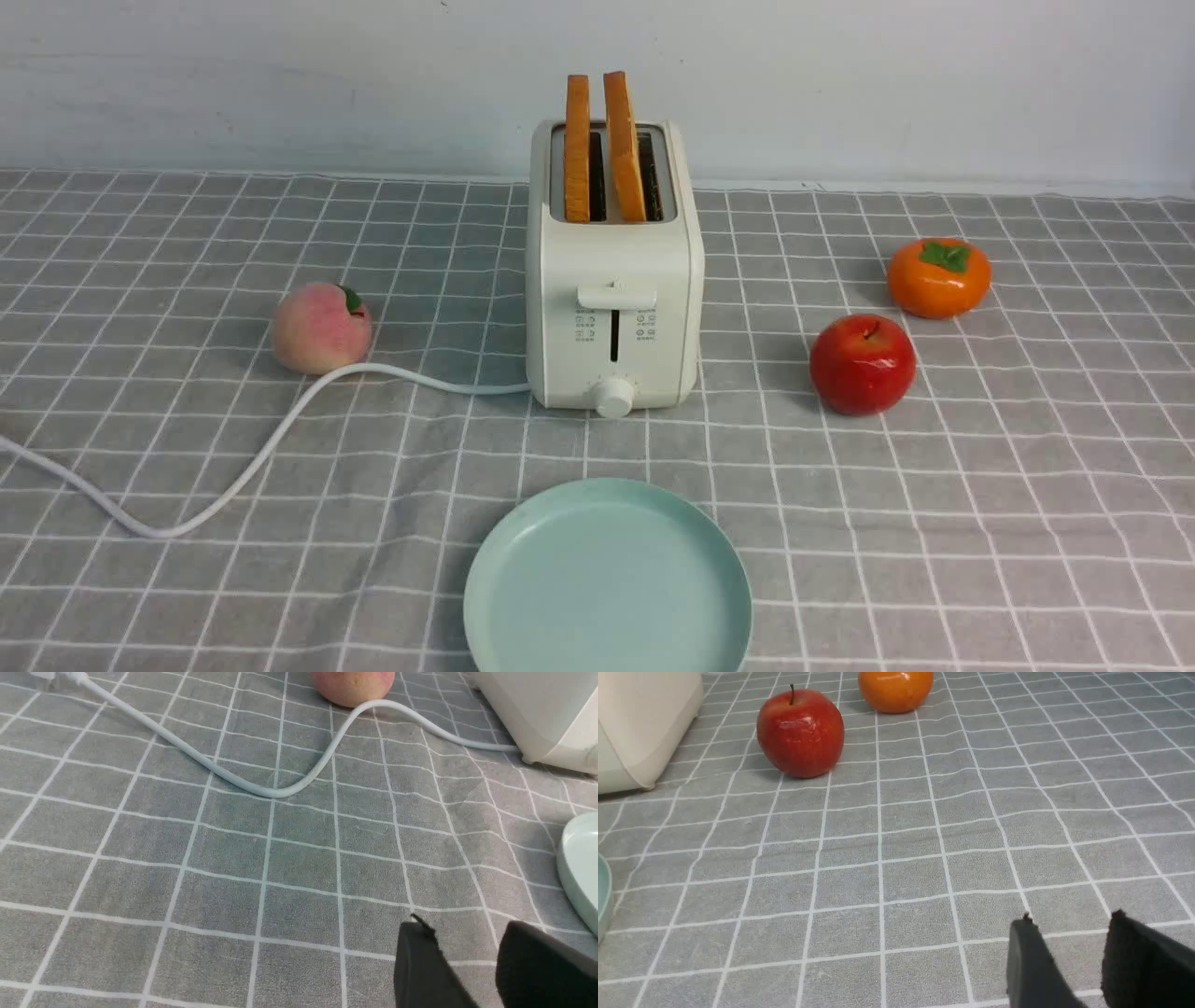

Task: Take toasted bread from bread machine on grey coffee table place on plate.
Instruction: 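Reach for a toast slice standing in the toaster with the left gripper, then place the slice of bread on the plate with the left gripper, then grasp the toast slice in the toaster and pull it up out of the slot with the right gripper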

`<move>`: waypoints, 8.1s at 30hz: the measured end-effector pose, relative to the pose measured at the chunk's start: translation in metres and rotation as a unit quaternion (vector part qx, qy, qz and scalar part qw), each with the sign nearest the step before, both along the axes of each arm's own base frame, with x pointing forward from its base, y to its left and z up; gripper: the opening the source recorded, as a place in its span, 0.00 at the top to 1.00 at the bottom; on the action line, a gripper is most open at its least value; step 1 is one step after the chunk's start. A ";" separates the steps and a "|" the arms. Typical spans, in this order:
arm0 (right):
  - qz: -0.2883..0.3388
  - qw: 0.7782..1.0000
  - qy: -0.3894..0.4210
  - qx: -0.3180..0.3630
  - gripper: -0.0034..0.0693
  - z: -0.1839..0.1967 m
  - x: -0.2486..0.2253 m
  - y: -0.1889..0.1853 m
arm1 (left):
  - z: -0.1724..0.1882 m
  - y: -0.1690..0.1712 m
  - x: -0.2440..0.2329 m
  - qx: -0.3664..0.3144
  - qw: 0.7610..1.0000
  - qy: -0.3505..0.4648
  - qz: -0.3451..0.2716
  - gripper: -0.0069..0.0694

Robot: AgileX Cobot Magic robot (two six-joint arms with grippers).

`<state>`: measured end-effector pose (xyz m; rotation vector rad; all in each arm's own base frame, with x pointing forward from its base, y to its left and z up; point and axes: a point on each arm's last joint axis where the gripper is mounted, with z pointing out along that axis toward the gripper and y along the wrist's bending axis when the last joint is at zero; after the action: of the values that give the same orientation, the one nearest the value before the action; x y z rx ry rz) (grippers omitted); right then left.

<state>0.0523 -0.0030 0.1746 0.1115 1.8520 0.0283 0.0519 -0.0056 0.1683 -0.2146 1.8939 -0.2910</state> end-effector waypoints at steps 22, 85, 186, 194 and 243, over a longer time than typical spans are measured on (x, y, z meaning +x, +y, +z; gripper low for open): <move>0.000 1.000 0.000 0.000 0.62 0.000 0.000 0.000 | 0.004 0.000 0.001 -0.007 1.000 -0.021 -0.002 0.60; 0.181 0.935 0.269 0.144 0.97 0.181 0.066 0.040 | 0.189 -0.136 0.253 0.019 0.943 0.155 -0.293 0.93; 0.239 0.923 0.245 0.175 0.79 0.196 0.097 0.050 | 0.109 -0.138 0.270 0.043 0.845 0.482 -0.228 0.53; 0.286 0.918 0.235 0.145 0.68 0.225 0.149 0.064 | 0.192 -0.105 0.208 0.061 0.912 0.354 -0.197 0.93; 0.291 0.952 0.081 -0.046 0.81 0.247 0.344 0.208 | 0.123 -0.029 0.006 -0.023 0.982 0.045 -0.183 0.93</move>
<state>0.3959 0.2047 0.4213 -0.5152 1.9884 0.3523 0.0583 -0.0342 0.2913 0.0950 2.0135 -0.5816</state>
